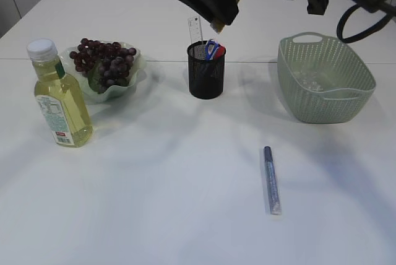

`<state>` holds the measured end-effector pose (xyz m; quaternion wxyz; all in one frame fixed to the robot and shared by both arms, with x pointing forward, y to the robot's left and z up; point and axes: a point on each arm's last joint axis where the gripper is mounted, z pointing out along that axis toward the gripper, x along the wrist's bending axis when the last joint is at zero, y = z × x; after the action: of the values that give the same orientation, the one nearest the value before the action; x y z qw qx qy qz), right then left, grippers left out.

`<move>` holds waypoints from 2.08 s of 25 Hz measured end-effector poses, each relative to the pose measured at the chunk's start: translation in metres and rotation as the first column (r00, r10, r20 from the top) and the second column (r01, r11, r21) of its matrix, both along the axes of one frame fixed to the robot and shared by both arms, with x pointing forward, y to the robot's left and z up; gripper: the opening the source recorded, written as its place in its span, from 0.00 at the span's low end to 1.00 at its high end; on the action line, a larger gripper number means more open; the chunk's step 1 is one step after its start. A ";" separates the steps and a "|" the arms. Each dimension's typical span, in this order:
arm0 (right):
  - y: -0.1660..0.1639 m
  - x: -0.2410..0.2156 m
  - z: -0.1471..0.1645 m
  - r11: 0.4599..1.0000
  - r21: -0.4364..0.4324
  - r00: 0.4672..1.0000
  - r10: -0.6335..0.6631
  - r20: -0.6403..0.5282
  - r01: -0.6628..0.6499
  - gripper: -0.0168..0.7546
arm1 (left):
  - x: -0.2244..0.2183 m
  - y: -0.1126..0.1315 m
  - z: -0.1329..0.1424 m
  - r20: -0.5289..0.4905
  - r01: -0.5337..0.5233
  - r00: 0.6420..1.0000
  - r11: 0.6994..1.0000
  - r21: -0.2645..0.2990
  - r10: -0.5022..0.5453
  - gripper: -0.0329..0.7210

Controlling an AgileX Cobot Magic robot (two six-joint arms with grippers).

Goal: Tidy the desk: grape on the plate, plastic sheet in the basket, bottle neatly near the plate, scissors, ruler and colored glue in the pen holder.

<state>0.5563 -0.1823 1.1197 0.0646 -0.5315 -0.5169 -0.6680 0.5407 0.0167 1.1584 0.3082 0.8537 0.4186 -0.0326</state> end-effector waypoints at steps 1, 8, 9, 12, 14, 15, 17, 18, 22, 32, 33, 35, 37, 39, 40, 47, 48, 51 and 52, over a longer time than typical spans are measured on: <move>0.000 0.000 0.000 1.000 0.000 1.000 0.000 0.000 0.000 0.20 | 0.000 0.000 0.000 0.000 0.000 1.000 1.000 0.000 0.000 0.20; 0.000 0.000 0.000 1.000 -0.001 1.000 0.000 0.001 0.000 0.20 | 0.000 0.000 0.000 0.004 -0.001 1.000 1.000 0.004 0.001 0.32; 0.000 0.000 0.000 1.000 -0.001 1.000 0.000 0.001 0.000 0.20 | 0.000 0.000 0.000 0.004 -0.001 1.000 1.000 0.004 0.001 0.35; 0.000 0.000 0.000 1.000 -0.003 1.000 0.001 0.002 -0.001 0.20 | 0.000 0.000 0.000 0.004 -0.001 1.000 1.000 0.004 0.001 0.40; 0.000 0.000 0.000 1.000 -0.003 1.000 0.001 0.002 -0.001 0.20 | 0.001 0.001 0.000 0.006 -0.002 1.000 1.000 0.007 0.002 0.42; 0.000 0.000 0.000 1.000 -0.006 1.000 0.002 0.004 -0.002 0.20 | 0.001 0.001 0.000 0.009 -0.003 1.000 1.000 0.011 0.003 0.42; 0.000 0.000 0.000 1.000 -0.015 1.000 0.003 0.015 -0.003 0.20 | 0.001 0.001 0.000 0.012 -0.005 1.000 1.000 0.014 0.004 0.42; 0.000 0.000 0.000 1.000 -0.022 1.000 0.004 0.022 -0.004 0.20 | 0.001 0.001 -0.001 0.014 -0.005 1.000 1.000 0.017 0.005 0.42; 0.000 0.001 -0.001 0.998 -0.055 0.998 0.007 0.057 -0.004 0.20 | 0.005 0.005 -0.001 0.029 -0.019 0.999 0.999 0.035 0.018 0.42; -0.004 0.011 -0.017 0.967 -0.249 0.990 -0.015 0.143 0.050 0.20 | 0.012 0.013 -0.002 0.052 -0.046 0.998 0.997 0.062 0.043 0.42; -0.004 0.014 -0.020 0.961 -0.272 0.988 -0.015 0.155 0.057 0.20 | 0.012 0.014 -0.002 0.062 -0.050 0.997 0.996 0.073 0.046 0.42; -0.004 0.018 -0.025 0.946 -0.318 0.984 -0.005 0.177 0.062 0.20 | 0.015 0.016 -0.003 0.085 -0.061 0.995 0.993 0.100 0.052 0.42; -0.004 0.024 -0.026 0.924 -0.376 0.978 0.013 0.208 0.068 0.20 | 0.017 0.019 -0.003 0.114 -0.074 0.992 0.988 0.132 0.059 0.42; -0.005 0.029 -0.025 0.895 -0.439 0.971 0.031 0.239 0.080 0.20 | 0.019 0.022 -0.004 0.139 -0.086 0.988 0.983 0.160 0.064 0.42; -0.005 0.032 -0.025 0.877 -0.474 0.966 0.047 0.253 0.081 0.20 | 0.020 0.023 -0.004 0.153 -0.094 0.986 0.980 0.175 0.067 0.42; -0.004 0.052 -0.024 0.753 -0.652 0.933 0.165 0.321 0.092 0.20 | 0.029 0.034 -0.003 0.253 -0.149 0.964 0.949 0.278 0.078 0.42; -0.003 0.056 -0.027 0.730 -0.678 0.929 0.186 0.320 0.087 0.20 | 0.030 0.035 -0.003 0.267 -0.158 0.961 0.943 0.292 0.078 0.42; -0.002 0.071 -0.034 0.669 -0.738 0.917 0.234 0.322 0.088 0.20 | 0.033 0.040 -0.002 0.308 -0.185 0.948 0.925 0.332 0.079 0.42; -0.002 0.077 -0.037 0.655 -0.751 0.916 0.243 0.318 0.087 0.20 | 0.034 0.041 -0.002 0.316 -0.190 0.946 0.922 0.339 0.078 0.42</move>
<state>0.6331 -0.1839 1.0824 -0.2362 -0.3422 -0.7708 -0.4826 0.5743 0.0574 1.1562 0.2050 0.8601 0.4244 0.1952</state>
